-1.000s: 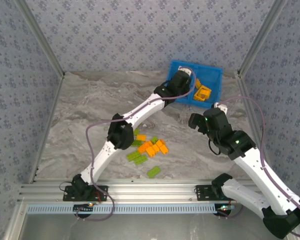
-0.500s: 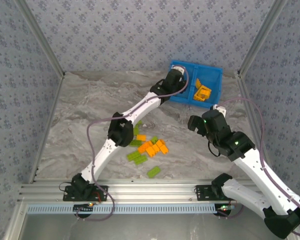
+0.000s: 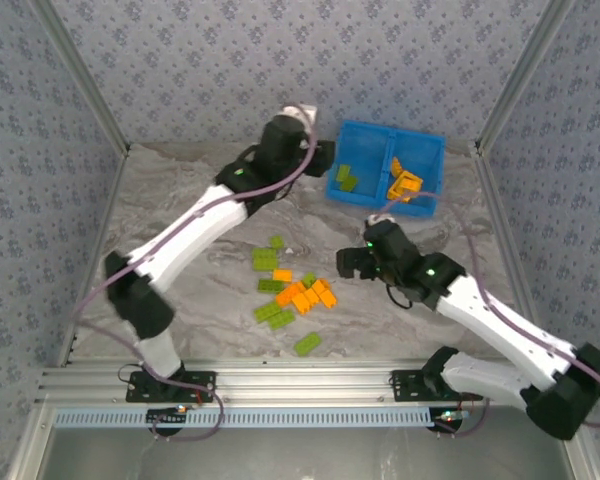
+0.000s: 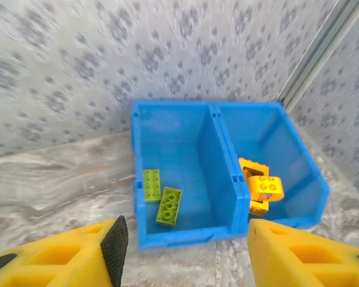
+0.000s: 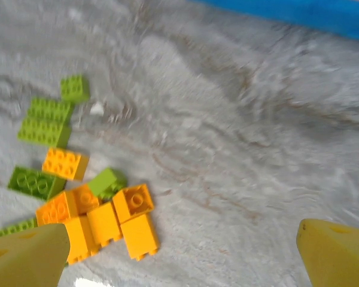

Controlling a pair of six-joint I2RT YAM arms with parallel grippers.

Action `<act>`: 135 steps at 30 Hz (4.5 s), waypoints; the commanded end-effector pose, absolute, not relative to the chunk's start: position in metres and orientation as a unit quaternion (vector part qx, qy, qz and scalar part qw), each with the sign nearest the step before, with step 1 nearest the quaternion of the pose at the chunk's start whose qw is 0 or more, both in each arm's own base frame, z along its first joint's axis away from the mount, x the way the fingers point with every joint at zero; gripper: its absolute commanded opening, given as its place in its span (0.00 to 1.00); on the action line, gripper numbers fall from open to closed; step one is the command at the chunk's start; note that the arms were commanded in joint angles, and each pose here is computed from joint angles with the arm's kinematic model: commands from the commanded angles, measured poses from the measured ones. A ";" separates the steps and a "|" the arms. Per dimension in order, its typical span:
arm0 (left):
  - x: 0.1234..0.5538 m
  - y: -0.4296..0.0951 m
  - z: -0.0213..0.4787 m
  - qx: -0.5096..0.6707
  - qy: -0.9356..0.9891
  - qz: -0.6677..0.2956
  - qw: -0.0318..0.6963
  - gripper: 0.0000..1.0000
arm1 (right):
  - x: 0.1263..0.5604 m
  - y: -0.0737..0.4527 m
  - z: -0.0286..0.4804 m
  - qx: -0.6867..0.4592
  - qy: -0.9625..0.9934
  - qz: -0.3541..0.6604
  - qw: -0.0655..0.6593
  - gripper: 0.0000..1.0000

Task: Sort the legos into containers by color

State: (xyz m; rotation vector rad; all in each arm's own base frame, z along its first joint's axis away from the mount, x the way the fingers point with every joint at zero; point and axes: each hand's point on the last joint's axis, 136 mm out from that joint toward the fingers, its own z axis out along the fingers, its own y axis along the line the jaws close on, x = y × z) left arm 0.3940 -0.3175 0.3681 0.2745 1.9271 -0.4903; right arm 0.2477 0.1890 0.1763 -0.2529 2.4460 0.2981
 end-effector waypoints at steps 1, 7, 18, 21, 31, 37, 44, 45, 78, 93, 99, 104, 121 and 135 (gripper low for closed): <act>0.377 -0.281 0.316 0.120 0.840 -0.146 0.509 0.62 | 0.252 0.232 0.163 -0.177 0.930 0.121 0.298 1.00; 0.330 -0.215 0.269 0.085 0.870 -0.094 0.476 0.67 | 0.257 0.282 0.106 -0.270 0.932 0.100 0.223 0.82; 0.301 -0.186 0.217 0.059 0.895 -0.084 0.434 0.87 | 0.262 0.301 0.054 -0.350 0.919 0.086 0.162 0.65; 0.303 -0.186 0.219 0.061 0.893 -0.080 0.438 0.92 | 0.267 0.301 0.046 -0.346 0.921 0.088 0.157 0.61; 0.304 -0.188 0.220 0.065 0.893 -0.080 0.438 0.99 | 0.280 0.305 0.050 -0.332 0.923 0.105 0.163 0.33; 0.302 -0.185 0.221 0.061 0.892 -0.083 0.440 0.99 | 0.300 0.290 0.109 -0.284 0.922 0.107 0.241 0.27; 0.299 -0.186 0.233 0.060 0.884 -0.100 0.452 0.99 | 0.355 0.250 0.189 -0.182 0.906 0.054 0.378 0.29; 0.299 -0.186 0.233 0.060 0.884 -0.101 0.453 0.99 | 0.369 0.239 0.197 -0.163 0.904 0.036 0.393 0.29; 0.291 -0.189 0.189 0.013 0.924 -0.101 0.368 0.99 | 0.578 0.136 0.191 0.001 0.922 -0.078 0.379 0.51; 0.380 -0.250 0.103 -0.048 0.965 -0.037 0.257 0.73 | 0.369 0.131 0.259 0.026 0.889 0.064 0.452 0.90; 0.389 -0.252 0.064 -0.073 0.970 -0.018 0.230 0.64 | 0.313 0.109 0.245 0.038 0.895 0.081 0.437 0.98; 0.387 -0.254 0.041 -0.084 0.974 -0.012 0.208 0.56 | 0.296 0.100 0.237 0.043 0.899 0.077 0.428 1.00; 0.399 -0.300 0.151 -0.013 0.949 -0.067 0.308 0.23 | 0.287 0.107 0.249 0.056 0.894 0.095 0.434 1.00; 0.501 -0.454 0.252 0.178 0.831 -0.141 0.508 0.20 | 0.259 0.097 0.249 0.085 0.887 0.114 0.440 1.00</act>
